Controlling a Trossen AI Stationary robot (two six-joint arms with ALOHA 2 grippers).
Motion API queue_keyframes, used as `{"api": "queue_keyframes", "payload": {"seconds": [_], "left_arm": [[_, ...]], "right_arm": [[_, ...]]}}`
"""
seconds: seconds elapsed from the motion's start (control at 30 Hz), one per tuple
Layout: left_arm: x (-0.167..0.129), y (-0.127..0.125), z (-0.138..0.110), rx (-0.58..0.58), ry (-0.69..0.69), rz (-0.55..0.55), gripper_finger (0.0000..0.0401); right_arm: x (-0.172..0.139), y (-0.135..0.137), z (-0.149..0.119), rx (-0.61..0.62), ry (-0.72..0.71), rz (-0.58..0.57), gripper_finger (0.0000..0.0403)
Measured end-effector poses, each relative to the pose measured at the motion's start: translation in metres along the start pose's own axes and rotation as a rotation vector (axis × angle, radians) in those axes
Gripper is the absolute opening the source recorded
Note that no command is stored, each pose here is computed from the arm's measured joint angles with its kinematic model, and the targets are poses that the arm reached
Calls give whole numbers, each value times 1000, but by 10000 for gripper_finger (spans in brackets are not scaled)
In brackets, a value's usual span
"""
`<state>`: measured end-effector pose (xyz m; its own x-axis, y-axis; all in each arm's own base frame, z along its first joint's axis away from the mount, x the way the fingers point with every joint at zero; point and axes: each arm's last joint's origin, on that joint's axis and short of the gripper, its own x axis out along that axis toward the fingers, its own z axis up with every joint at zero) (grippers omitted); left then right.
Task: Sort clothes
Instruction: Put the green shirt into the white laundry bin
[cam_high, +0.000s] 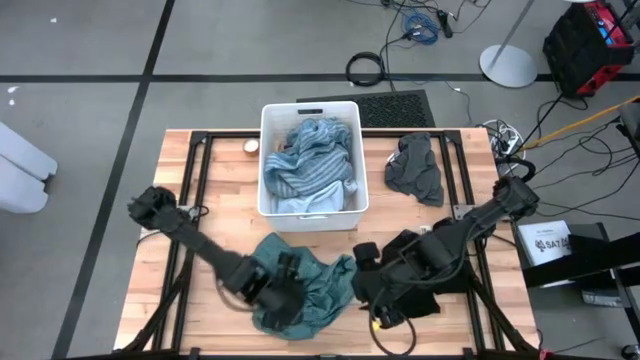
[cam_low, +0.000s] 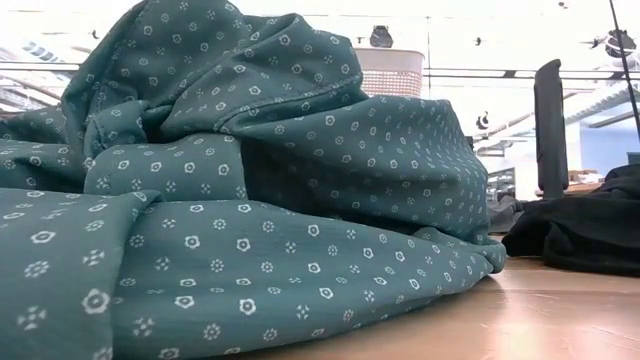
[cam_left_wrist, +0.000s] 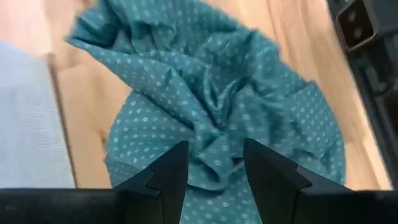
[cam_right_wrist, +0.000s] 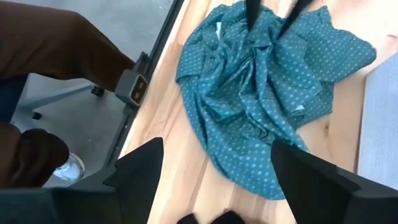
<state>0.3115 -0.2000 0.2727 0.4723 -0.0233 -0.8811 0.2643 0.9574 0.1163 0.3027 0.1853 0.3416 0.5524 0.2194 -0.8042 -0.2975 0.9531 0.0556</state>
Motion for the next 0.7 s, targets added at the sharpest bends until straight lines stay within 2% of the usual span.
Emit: {"api": "queue_keyframes", "payload": {"seconds": [0.17,0.37,0.5,0.7], "left_arm": [[9,28,9,34,5,-160,164],[16,43,13,36,9,-336,164],[25,43,9,41,68,-389,164],[37,40,7,47,109,-390,171]], "right_arm": [[-4,5,-3,10,13,1,286],[-4,5,-7,28,42,-26,286],[-5,3,-10,28,64,-67,286],[-5,1,-13,19,92,-92,286]]}}
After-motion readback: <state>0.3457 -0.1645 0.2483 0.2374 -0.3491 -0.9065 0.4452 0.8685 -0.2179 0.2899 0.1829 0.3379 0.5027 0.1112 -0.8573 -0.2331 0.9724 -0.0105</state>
